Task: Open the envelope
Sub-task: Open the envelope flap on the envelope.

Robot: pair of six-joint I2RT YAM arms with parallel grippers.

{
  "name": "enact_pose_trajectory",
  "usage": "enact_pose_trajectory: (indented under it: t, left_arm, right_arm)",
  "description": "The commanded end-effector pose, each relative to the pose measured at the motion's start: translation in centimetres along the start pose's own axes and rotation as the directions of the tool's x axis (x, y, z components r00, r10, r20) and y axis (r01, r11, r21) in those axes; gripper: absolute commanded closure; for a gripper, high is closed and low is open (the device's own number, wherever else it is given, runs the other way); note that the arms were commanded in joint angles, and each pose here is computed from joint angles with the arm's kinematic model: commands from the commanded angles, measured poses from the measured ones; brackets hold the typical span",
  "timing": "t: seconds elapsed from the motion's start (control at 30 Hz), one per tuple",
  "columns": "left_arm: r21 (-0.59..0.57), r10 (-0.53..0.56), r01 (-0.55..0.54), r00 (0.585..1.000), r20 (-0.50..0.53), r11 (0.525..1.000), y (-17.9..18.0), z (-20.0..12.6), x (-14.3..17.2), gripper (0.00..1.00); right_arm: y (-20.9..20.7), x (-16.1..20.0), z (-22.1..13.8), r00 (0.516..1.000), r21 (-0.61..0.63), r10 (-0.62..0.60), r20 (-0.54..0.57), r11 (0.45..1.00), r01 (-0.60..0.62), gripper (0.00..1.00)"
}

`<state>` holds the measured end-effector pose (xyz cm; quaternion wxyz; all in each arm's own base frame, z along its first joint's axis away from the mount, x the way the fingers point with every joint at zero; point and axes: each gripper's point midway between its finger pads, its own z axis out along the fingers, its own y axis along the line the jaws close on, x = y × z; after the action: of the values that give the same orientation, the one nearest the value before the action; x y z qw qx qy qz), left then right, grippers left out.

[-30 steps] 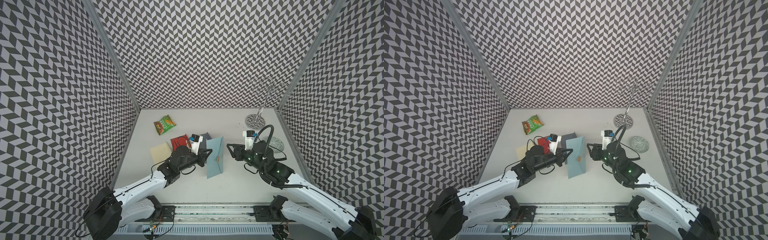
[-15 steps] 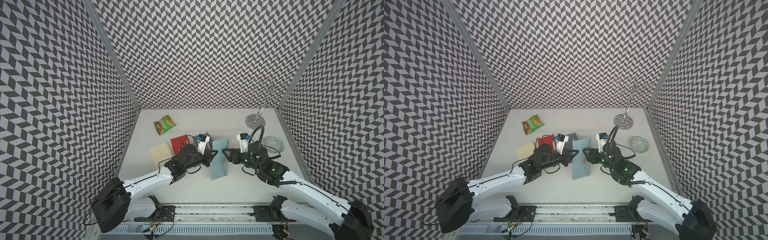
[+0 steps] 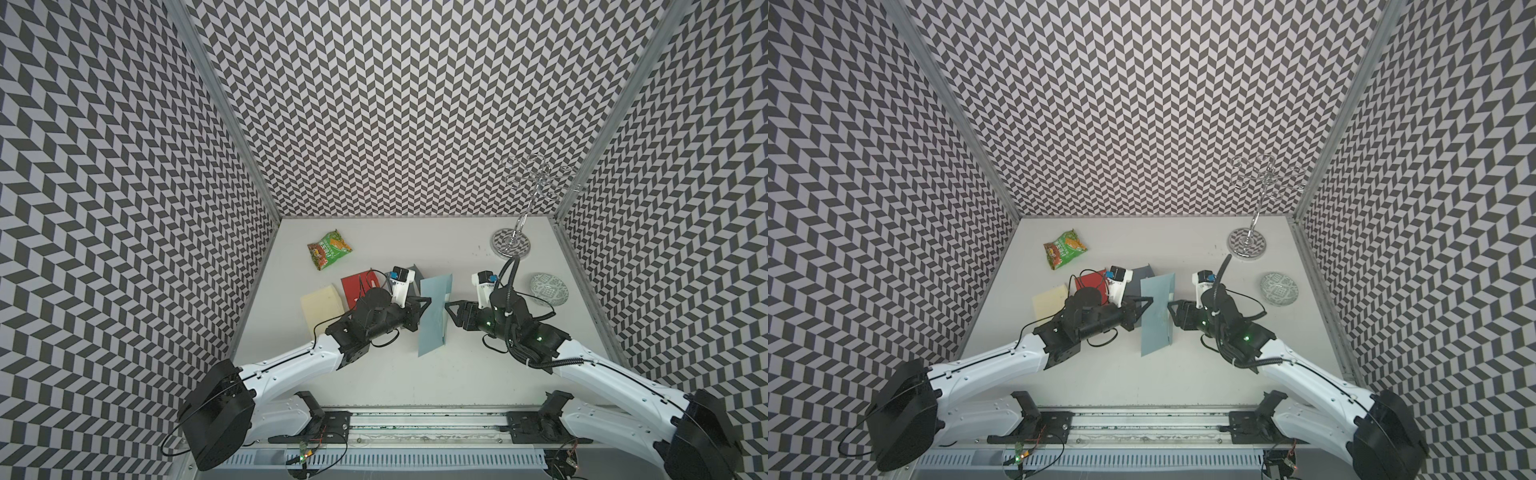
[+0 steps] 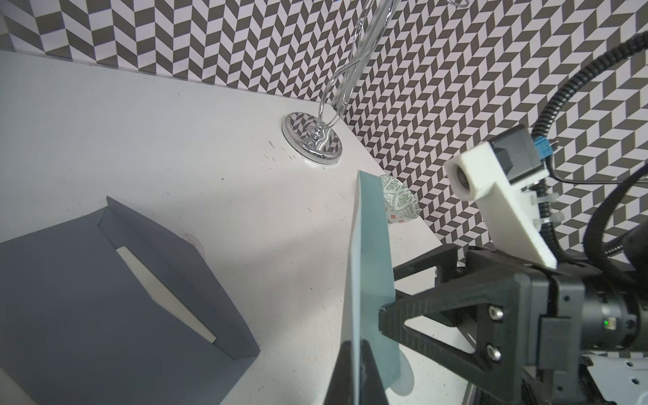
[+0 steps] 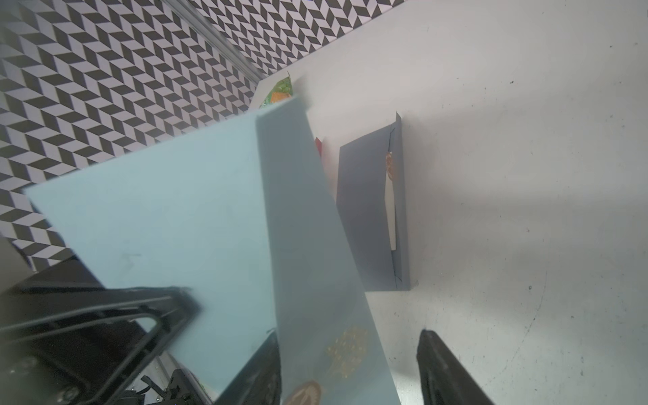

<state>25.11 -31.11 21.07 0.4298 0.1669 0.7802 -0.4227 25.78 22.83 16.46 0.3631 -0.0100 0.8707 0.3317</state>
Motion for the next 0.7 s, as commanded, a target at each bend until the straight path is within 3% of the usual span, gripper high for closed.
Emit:
enact_pose_trajectory:
  t: [0.0,0.1,0.3,0.43,0.67]
  left_arm:
    - [0.022,-0.010,0.008,0.998,0.059,1.000,-0.9,0.6,-1.9,1.00]
    - [0.038,-0.010,0.008,0.999,0.049,0.999,-1.0,1.3,-1.5,1.00]
    - [0.043,0.005,-0.007,1.000,0.031,0.999,-1.2,1.9,-1.3,1.00]
    - [0.053,0.034,-0.035,0.999,0.027,0.998,-1.3,2.3,-1.2,1.00]
    - [0.072,0.036,-0.039,0.998,0.049,0.997,-1.5,2.3,-1.4,1.00]
  right_arm:
    - [-0.4,0.3,0.4,0.999,0.014,-0.032,-0.006,0.999,0.032,0.46]
    - [-0.2,-0.4,0.2,0.998,0.014,-0.064,0.021,0.998,0.063,0.52]
    - [0.1,-1.4,-0.5,0.994,0.036,-0.105,0.032,0.994,0.104,0.52]
    - [-0.7,-1.9,-0.6,0.991,0.060,-0.097,0.098,0.994,0.091,0.52]
    - [-0.7,-1.4,-0.5,0.991,0.050,-0.114,0.074,0.993,0.110,0.52]
